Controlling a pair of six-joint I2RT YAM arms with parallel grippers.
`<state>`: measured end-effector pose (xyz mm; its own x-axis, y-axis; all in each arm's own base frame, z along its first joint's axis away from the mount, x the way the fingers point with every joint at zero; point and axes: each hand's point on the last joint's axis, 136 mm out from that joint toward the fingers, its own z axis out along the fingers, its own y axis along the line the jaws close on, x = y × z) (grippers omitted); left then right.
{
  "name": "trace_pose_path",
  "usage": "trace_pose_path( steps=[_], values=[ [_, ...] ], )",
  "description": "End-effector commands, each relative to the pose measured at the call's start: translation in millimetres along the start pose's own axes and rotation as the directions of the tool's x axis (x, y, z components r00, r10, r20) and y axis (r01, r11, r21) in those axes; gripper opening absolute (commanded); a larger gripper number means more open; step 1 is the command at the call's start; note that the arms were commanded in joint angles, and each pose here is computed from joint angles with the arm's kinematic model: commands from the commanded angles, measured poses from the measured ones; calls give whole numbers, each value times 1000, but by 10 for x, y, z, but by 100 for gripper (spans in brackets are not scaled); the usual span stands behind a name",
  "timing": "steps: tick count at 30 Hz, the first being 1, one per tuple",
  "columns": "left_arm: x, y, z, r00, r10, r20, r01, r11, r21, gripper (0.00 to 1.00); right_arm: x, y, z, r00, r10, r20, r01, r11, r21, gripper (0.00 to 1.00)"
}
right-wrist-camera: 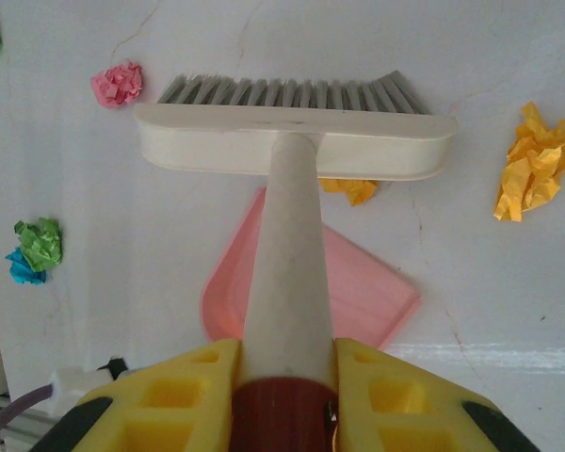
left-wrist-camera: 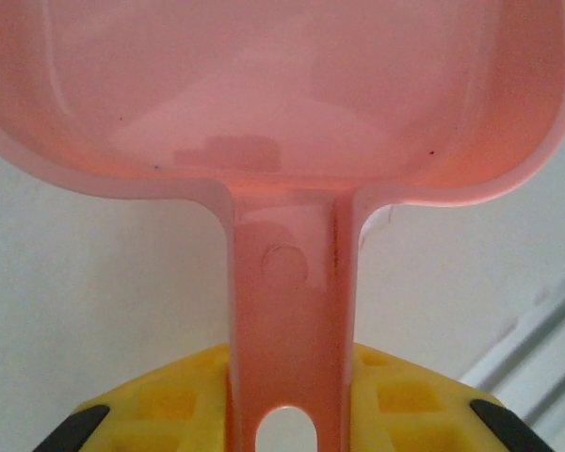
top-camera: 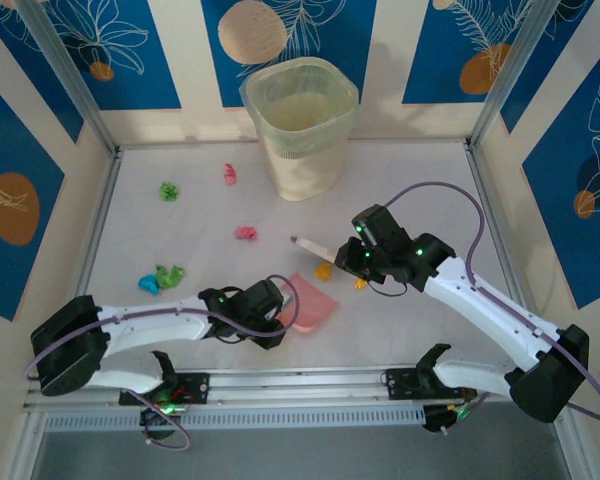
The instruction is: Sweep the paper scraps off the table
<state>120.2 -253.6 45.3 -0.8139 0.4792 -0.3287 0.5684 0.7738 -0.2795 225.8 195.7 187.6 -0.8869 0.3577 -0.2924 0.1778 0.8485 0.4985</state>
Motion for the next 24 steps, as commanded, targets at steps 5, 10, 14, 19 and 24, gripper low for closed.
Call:
trace_pose_path(
  steps=[5, 10, 14, 19, 24],
  values=[
    [195, 97, 13, 994, -45, -100, 41, 998, -44, 0, -35, 94, -31, 1000, -7, 11, 7, 999, -32, 0],
    [54, 43, 83, 995, -27, -96, 23, 999, -41, 0, 68, 84, -46, 1000, -5, -20, 4, 999, -42, 0],
    [-11, 66, 165, 994, -33, -101, 28, 999, -42, 0, 169, 102, -90, 999, -3, -39, 0, 998, -70, 0],
    [-45, 54, 207, 994, -46, -98, 44, 999, -23, 0, 329, 137, -93, 997, 4, -79, -13, 994, -108, 0],
    [-86, 71, 199, 995, -53, -81, 52, 998, -19, 0, 475, 235, -107, 992, 11, -124, -33, 984, -173, 0]
  ],
)
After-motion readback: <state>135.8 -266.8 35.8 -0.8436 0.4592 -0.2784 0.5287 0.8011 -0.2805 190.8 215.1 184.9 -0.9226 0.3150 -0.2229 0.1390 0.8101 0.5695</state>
